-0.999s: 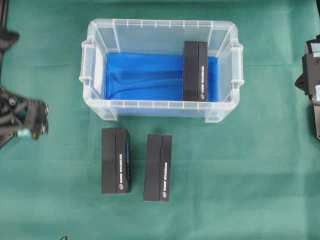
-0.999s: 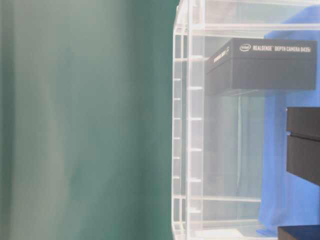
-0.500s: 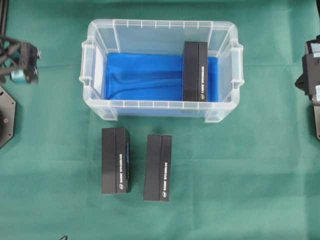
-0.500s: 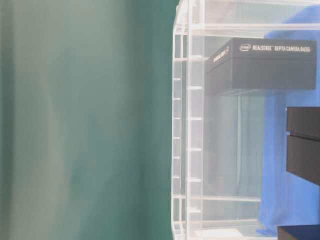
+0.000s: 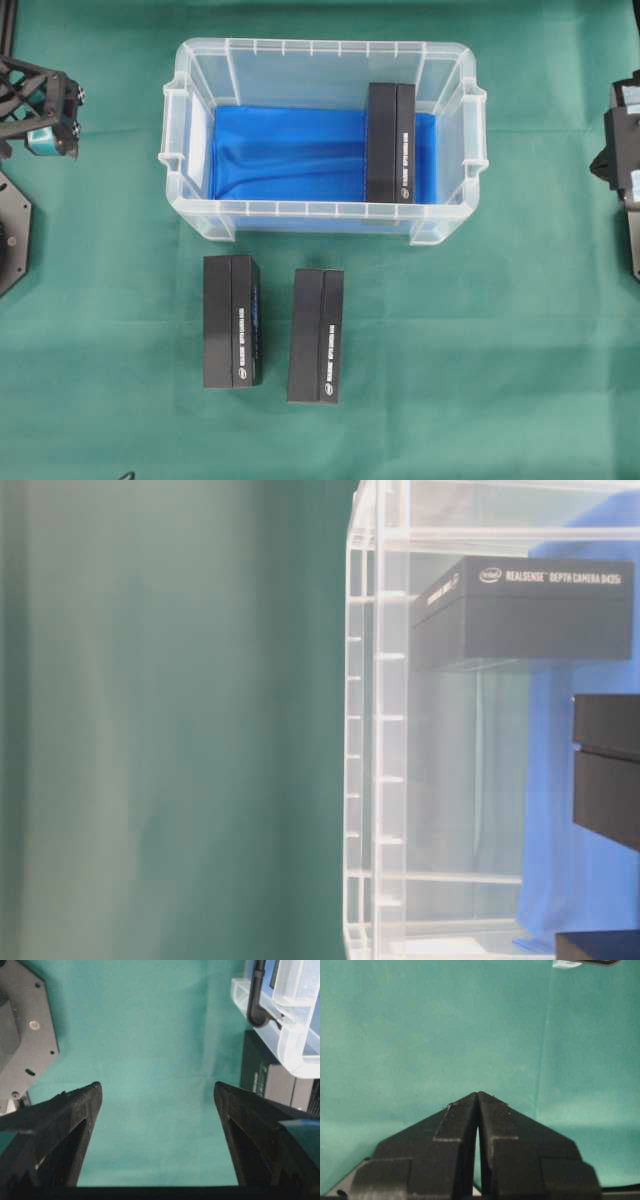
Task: Take the box out of the case with the left arm.
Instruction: 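Withdraw the left gripper to the left side, then move the left gripper over the right black box in the case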
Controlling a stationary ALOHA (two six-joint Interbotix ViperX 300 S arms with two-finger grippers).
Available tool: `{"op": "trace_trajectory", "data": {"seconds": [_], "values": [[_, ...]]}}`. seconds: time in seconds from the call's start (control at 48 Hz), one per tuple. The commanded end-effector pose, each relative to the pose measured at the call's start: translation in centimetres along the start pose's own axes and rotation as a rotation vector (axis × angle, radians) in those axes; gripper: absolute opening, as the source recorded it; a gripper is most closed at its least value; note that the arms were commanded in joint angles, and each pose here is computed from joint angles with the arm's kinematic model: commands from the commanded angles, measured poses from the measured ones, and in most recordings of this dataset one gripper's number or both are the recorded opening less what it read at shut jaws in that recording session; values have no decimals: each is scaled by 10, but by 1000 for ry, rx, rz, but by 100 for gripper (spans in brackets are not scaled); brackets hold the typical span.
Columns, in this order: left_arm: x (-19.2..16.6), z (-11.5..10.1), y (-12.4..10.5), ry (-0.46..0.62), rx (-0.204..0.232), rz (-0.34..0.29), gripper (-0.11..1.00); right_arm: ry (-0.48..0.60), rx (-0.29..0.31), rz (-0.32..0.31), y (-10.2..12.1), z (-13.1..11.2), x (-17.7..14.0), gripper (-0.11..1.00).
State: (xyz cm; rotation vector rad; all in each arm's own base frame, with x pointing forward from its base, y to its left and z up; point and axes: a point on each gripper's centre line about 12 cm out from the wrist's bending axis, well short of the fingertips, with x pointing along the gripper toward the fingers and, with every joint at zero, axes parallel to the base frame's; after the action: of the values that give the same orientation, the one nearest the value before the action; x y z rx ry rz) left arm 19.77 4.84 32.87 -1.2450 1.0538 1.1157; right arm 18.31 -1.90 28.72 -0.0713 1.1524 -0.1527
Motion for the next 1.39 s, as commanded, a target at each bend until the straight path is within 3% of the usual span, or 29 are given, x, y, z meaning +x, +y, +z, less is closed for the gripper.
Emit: {"op": "trace_trajectory", "data": {"seconds": [0.0, 0.291, 0.562, 0.978, 1.374], "values": [[-8, 1, -3, -6, -2, -29, 89, -14, 3, -3, -1, 3, -3, 3], [-8, 2, -7, -9, 0, -42, 89, -14, 5, -3, -1, 3, -3, 3], [-4, 0, -32, -1, 30, -35, 89, -14, 2, -2, -1, 3, -3, 3], [-3, 8, -99, 2, 51, -39, 89, -14, 3, -3, -1, 3, -3, 3], [4, 17, -173, -8, 118, -86, 89, -11, -2, -3, -1, 3, -2, 3]]}}
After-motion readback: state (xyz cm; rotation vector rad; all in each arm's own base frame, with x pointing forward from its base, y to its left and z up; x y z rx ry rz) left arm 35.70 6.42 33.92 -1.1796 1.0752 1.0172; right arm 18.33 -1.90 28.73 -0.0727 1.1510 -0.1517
